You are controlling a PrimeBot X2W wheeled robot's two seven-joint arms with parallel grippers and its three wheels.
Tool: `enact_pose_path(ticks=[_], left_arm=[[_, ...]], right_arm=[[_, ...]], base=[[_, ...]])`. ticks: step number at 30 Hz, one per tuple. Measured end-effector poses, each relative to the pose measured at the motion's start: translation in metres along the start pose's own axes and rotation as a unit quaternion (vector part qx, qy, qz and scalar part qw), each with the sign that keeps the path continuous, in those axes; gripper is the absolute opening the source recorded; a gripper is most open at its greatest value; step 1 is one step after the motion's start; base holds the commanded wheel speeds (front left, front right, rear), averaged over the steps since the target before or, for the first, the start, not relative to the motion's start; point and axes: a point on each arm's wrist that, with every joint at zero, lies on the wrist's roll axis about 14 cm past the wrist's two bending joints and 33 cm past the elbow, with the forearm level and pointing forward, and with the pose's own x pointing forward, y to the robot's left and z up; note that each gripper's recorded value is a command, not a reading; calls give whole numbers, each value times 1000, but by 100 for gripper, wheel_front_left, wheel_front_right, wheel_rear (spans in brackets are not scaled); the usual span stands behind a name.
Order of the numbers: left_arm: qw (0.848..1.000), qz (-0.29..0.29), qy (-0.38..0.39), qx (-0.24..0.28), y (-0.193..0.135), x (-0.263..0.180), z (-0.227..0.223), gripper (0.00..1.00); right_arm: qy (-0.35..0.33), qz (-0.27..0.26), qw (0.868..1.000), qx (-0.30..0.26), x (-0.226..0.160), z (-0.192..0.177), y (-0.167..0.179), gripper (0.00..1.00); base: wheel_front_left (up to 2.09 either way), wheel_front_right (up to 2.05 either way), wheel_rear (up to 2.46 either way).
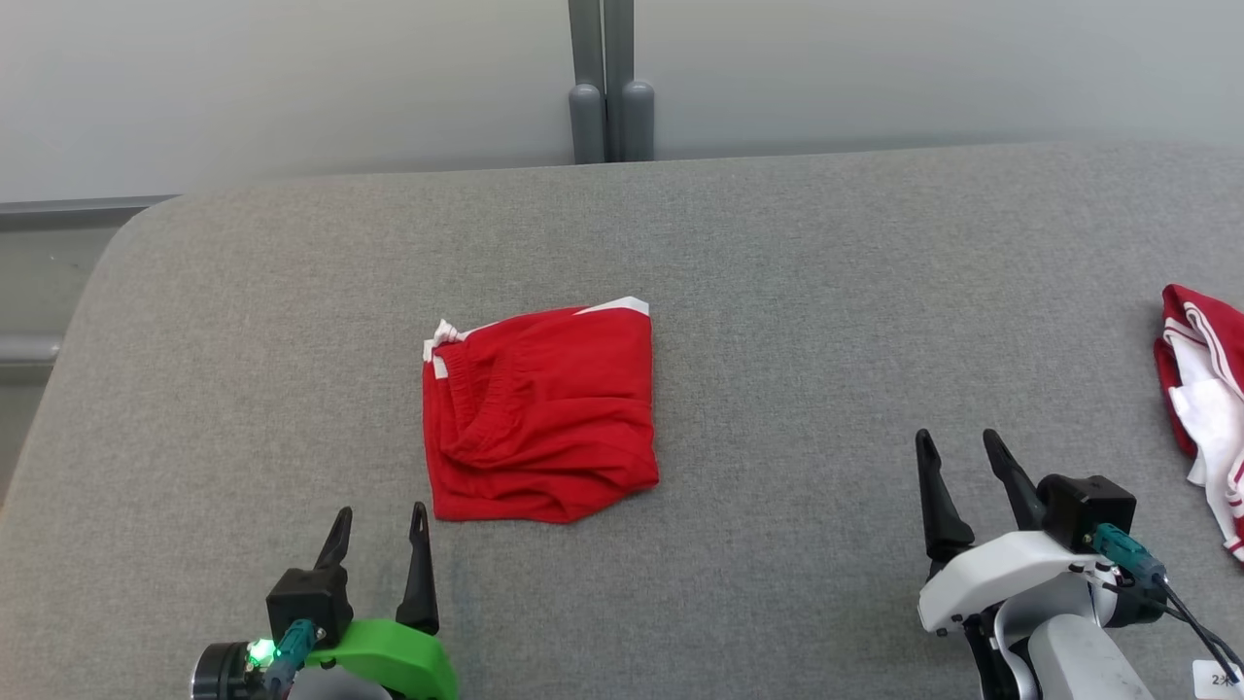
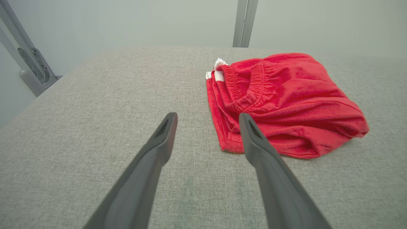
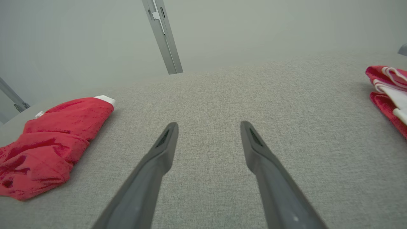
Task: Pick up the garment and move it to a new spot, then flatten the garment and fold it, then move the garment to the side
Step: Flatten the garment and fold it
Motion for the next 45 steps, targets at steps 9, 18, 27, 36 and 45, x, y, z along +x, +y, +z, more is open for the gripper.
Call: enact_pose_path(ticks=[9,18,27,36,45], left_arm=[[1000,0,5,3,0,-1,-4,100],[1000,19,7,-2,11,-5,-5,100],[998,60,10,-16,34,-21,-8,100],[994,105,14,-28,57,-38,-12,100],[990,133,26,-39,69,-44,-19,100]], right_arm=[[7,16,1000,-1,2,-5,10,100],[6,142,988,-56,37,-2,89,100],[26,268,958,-103,56,-16,172,100],[43,348,924,-154,74,-31,228,100],[83,371,907,-181,95,-54,246,100]], base=[[0,0,0],[0,0,0],[0,0,0],[0,0,0],[0,0,0]])
